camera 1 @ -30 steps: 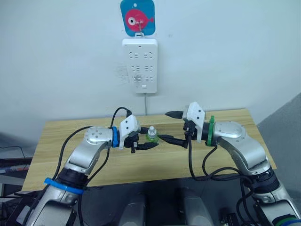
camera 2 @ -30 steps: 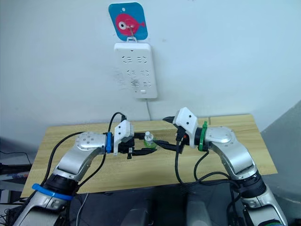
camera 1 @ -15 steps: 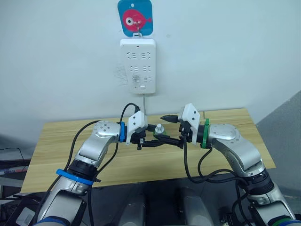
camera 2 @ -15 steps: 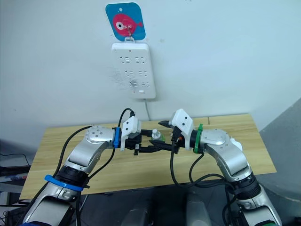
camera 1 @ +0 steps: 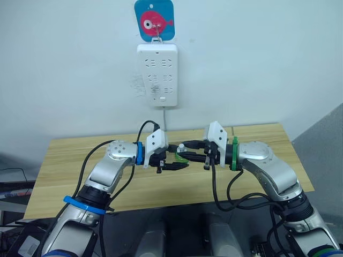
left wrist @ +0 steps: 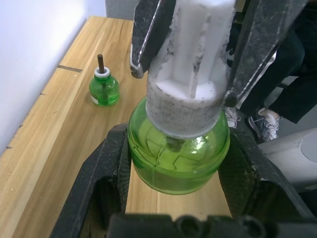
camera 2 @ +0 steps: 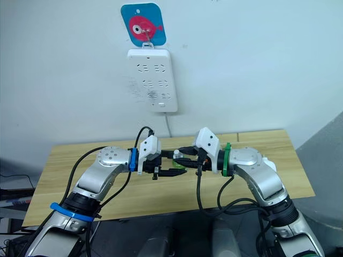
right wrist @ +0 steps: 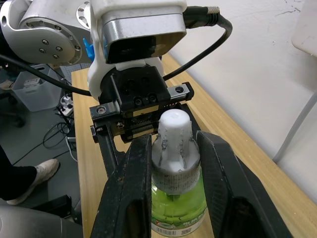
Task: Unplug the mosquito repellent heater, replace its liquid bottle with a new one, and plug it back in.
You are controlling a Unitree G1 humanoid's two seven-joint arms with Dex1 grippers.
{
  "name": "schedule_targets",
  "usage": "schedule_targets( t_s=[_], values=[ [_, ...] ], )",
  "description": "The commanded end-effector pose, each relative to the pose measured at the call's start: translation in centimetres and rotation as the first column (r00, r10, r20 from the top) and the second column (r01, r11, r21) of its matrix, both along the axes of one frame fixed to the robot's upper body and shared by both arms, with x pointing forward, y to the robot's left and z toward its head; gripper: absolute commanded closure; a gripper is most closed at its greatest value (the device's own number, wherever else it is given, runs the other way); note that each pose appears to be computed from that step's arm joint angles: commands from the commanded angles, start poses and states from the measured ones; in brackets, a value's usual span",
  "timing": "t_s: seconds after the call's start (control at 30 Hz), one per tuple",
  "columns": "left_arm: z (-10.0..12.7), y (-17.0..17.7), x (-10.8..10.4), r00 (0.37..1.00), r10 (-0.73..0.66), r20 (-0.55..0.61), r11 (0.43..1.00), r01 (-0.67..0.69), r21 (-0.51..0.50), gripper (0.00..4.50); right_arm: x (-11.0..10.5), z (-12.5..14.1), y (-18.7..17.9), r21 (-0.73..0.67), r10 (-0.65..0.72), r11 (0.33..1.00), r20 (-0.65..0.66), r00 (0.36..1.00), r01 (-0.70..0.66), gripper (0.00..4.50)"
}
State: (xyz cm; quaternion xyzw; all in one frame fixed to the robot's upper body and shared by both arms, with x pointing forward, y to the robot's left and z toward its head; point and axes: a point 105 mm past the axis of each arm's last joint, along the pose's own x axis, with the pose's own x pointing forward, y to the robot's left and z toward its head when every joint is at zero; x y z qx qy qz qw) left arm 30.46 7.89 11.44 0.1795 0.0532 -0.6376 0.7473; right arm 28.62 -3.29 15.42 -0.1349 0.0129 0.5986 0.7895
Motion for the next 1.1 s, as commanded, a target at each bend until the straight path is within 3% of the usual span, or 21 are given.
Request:
schedule_targets(
  t_s=[0.03,0.13,0.23,0.47,0.53,0.63,0.8,0.93,1.1],
  values=[
    [1.9,-0.2,-1.2,0.993,-0.083,0.078,0.995,0.087,-0.041,2.27,-0.8,0.9,0.2,-0.012,0.122,0.993,0.045,0.992,-0.121,3.53],
    [2.3,0.0,-2.9,0.969,-0.219,0.11,0.975,0.221,-0.008,2.27,-2.0,2.8,0.1,0.003,0.347,0.938,0.04,0.937,-0.347,3.53],
    [2.1,0.4,-4.1,0.941,-0.321,0.109,0.947,0.319,0.039,2.27,-2.0,3.7,0.1,-0.035,0.48,0.877,0.043,0.876,-0.479,3.53],
    [1.3,1.6,-4.8,0.926,-0.374,0.057,0.926,0.369,0.082,2.27,0.0,4.4,0.6,-0.102,0.55,0.835,0.092,0.83,-0.541,3.53],
    [1.5,2.0,-4.2,0.94,-0.335,0.058,0.941,0.331,0.073,2.27,0.1,4.6,0.3,-0.104,0.544,0.838,0.093,0.834,-0.535,2.79],
    [1.6,2.4,-3.1,0.962,-0.263,0.076,0.964,0.259,0.058,2.27,0.1,4.3,-0.9,-0.116,0.521,0.851,0.074,0.85,-0.512,1.7],
    [1.9,3.3,-1.1,0.998,-0.042,0.054,0.998,0.045,-0.043,2.27,0.2,2.8,-3.1,-0.165,0.361,0.927,0.14,0.922,-0.338,0.03],
    [2.1,3.5,-0.2,0.997,0.062,0.045,0.994,-0.058,-0.092,2.27,0.3,2.7,-2.1,-0.055,0.145,0.989,0.159,0.976,-0.138,0.03],
    [2.1,2.7,-0.2,0.996,0.073,0.046,0.992,-0.067,-0.106,2.27,0.3,2.7,0.9,0.06,0.002,0.998,0.157,0.988,-0.012,0.03]
  ],
)
